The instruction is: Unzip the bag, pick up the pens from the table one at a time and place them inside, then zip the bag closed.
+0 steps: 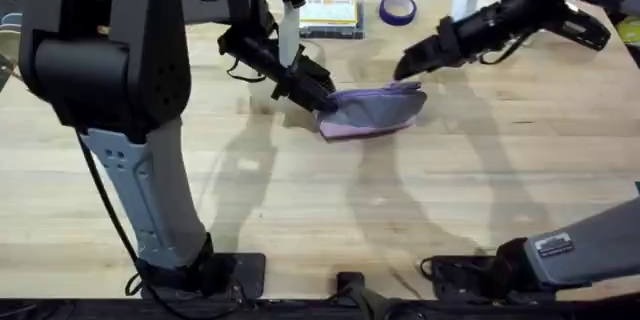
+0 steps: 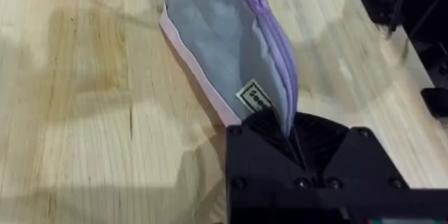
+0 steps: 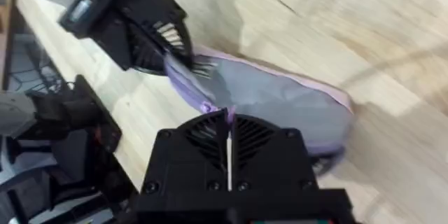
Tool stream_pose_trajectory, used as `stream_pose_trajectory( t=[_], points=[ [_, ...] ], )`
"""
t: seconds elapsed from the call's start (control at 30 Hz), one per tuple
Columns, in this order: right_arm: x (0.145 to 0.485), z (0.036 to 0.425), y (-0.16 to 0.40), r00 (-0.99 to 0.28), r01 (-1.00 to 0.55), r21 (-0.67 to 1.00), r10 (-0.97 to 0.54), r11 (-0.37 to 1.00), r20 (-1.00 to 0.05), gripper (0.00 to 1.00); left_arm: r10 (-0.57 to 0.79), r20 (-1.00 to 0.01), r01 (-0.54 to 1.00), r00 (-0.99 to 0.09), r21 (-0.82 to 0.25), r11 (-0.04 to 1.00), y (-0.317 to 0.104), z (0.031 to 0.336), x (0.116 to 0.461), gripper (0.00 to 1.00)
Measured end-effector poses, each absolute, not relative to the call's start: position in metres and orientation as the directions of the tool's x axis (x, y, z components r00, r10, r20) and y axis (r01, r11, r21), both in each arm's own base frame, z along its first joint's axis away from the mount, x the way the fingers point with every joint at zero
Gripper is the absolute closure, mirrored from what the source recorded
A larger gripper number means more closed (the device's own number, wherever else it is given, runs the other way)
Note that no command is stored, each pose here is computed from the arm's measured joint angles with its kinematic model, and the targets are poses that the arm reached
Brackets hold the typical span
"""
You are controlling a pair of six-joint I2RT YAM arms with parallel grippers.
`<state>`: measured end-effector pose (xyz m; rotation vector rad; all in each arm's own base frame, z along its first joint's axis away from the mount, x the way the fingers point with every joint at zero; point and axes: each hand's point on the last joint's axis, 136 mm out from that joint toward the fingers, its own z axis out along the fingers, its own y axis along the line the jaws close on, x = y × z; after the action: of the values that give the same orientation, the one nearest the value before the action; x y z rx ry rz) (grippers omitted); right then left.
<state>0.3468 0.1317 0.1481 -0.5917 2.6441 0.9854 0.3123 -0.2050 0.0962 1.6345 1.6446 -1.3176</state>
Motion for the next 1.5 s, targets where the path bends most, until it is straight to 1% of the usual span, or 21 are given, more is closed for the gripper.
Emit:
stream_pose_trajectory(
  t=[0.03, 0.3, 0.47, 0.5, 0.57, 0.73, 0.9, 1.07, 1.17, 1.37, 1.5],
  points=[
    [0.349, 0.142, 0.109, -0.895, -0.432, 0.530, -0.271, 0.730, -0.356, 0.970, 0.505, -0.846, 0.940, -0.173, -0.295, -0.172, -0.203, 0.093, 0.312, 0.958],
    [0.356, 0.136, 0.063, -0.910, -0.377, 0.474, -0.223, 0.796, -0.350, 0.970, 0.518, -0.839, 0.940, -0.168, -0.295, -0.172, -0.202, 0.091, 0.311, 0.958],
    [0.357, 0.136, 0.042, -0.924, -0.327, 0.486, -0.166, 0.811, -0.345, 0.969, 0.505, -0.846, 0.940, -0.170, -0.292, -0.174, -0.204, 0.093, 0.312, 0.958],
    [0.357, 0.138, 0.030, -0.930, -0.295, 0.502, -0.125, 0.813, -0.345, 0.970, 0.488, -0.856, 0.940, -0.168, -0.288, -0.181, -0.208, 0.096, 0.312, 0.958],
    [0.357, 0.139, 0.021, -0.934, -0.270, 0.512, -0.093, 0.815, -0.344, 0.969, 0.479, -0.862, 0.940, -0.166, -0.284, -0.187, -0.212, 0.097, 0.311, 0.958],
    [0.355, 0.138, 0.005, -0.941, -0.222, 0.533, -0.038, 0.816, -0.335, 0.969, 0.466, -0.869, 0.940, -0.165, -0.282, -0.193, -0.215, 0.099, 0.310, 0.958],
    [0.353, 0.116, -0.018, -0.941, -0.188, 0.485, -0.015, 0.854, -0.338, 0.969, 0.516, -0.841, 0.939, -0.164, -0.294, -0.179, -0.205, 0.091, 0.310, 0.958],
    [0.327, 0.078, -0.018, -0.967, -0.133, 0.496, -0.001, 0.858, -0.257, 0.970, 0.528, -0.832, 0.941, -0.170, -0.296, -0.165, -0.198, 0.089, 0.312, 0.958],
    [0.313, 0.065, -0.014, -0.978, -0.110, 0.508, -0.001, 0.854, -0.211, 0.970, 0.529, -0.831, 0.940, -0.171, -0.298, -0.165, -0.198, 0.089, 0.312, 0.959],
    [0.313, 0.066, -0.014, -0.977, -0.112, 0.506, -0.001, 0.855, -0.214, 0.970, 0.529, -0.832, 0.940, -0.170, -0.297, -0.165, -0.198, 0.089, 0.312, 0.958],
    [0.319, 0.081, -0.011, -0.967, -0.133, 0.521, 0.004, 0.843, -0.253, 0.971, 0.529, -0.831, 0.940, -0.170, -0.298, -0.165, -0.198, 0.089, 0.312, 0.958]
  ],
)
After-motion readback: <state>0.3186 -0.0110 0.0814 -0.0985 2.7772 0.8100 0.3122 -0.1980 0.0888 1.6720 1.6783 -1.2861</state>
